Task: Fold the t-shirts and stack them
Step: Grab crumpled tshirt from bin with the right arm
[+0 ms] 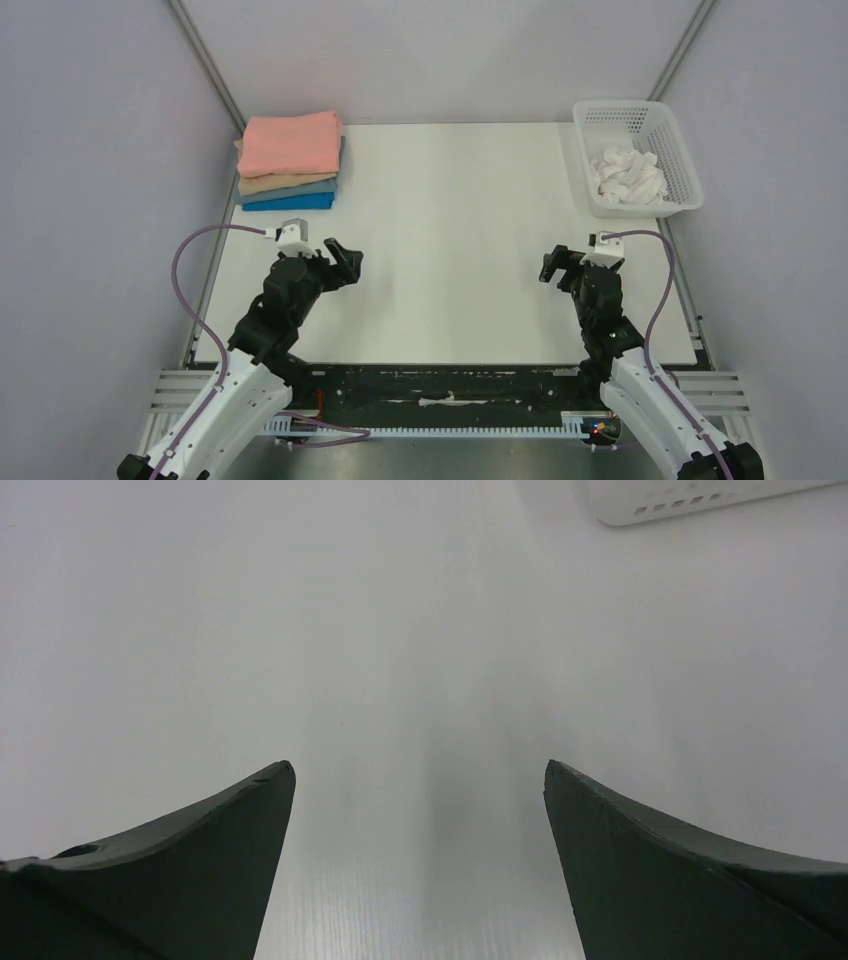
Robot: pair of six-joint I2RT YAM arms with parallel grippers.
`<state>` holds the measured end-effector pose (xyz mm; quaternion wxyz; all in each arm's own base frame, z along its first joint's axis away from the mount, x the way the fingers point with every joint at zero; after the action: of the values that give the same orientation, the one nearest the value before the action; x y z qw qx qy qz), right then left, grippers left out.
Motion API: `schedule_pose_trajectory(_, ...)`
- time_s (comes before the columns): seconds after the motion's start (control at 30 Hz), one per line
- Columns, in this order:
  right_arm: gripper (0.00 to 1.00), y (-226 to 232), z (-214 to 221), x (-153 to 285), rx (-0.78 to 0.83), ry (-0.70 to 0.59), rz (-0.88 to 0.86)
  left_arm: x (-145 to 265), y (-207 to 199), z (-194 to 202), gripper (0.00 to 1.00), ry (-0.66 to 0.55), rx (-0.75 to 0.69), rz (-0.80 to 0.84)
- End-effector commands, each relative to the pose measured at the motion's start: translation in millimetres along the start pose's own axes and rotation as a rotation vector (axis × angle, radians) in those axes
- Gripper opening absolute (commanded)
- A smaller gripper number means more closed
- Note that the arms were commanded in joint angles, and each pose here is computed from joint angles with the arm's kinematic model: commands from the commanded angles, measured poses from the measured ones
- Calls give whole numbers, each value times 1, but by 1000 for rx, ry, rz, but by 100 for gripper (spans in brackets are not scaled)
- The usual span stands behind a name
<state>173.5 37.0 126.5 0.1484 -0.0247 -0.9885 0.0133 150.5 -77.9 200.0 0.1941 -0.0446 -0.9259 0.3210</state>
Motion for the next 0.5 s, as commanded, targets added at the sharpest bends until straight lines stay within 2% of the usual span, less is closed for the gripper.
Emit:
schedule_pose_trajectory(0.0, 98, 1, -28, 0, -9, -101, -9, -1, -4, -5, 90, -37, 33, 17)
schedule_pose_trajectory(0.13, 98, 7, -53, 0, -18, -200, -74, -1, -5, -4, 93, -29, 35, 18)
schedule_pose_trajectory(0.23, 98, 6, -78, -2, -22, -256, -46, 0, -5, -4, 98, -25, 40, 13)
schedule_pose_trajectory(0.37, 98, 1, -125, -16, 42, -226, 92, 1, -7, -4, 98, -4, 29, 32)
schedule_pose_trajectory(0.47, 98, -8, -161, -38, 107, -140, 239, 1, -7, -4, 98, 0, 25, 35)
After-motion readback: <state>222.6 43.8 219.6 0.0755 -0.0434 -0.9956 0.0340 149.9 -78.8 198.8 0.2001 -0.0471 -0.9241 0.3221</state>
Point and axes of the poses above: each gripper's point midway between its finger pads, its own x axis back along the fingers, its own y axis along the line the jaws close on, z = x × y, the point moved 10 cm from there along x, back along the fingers, and after that the axes turned 13 degrees about x, right-handed, at the moved point
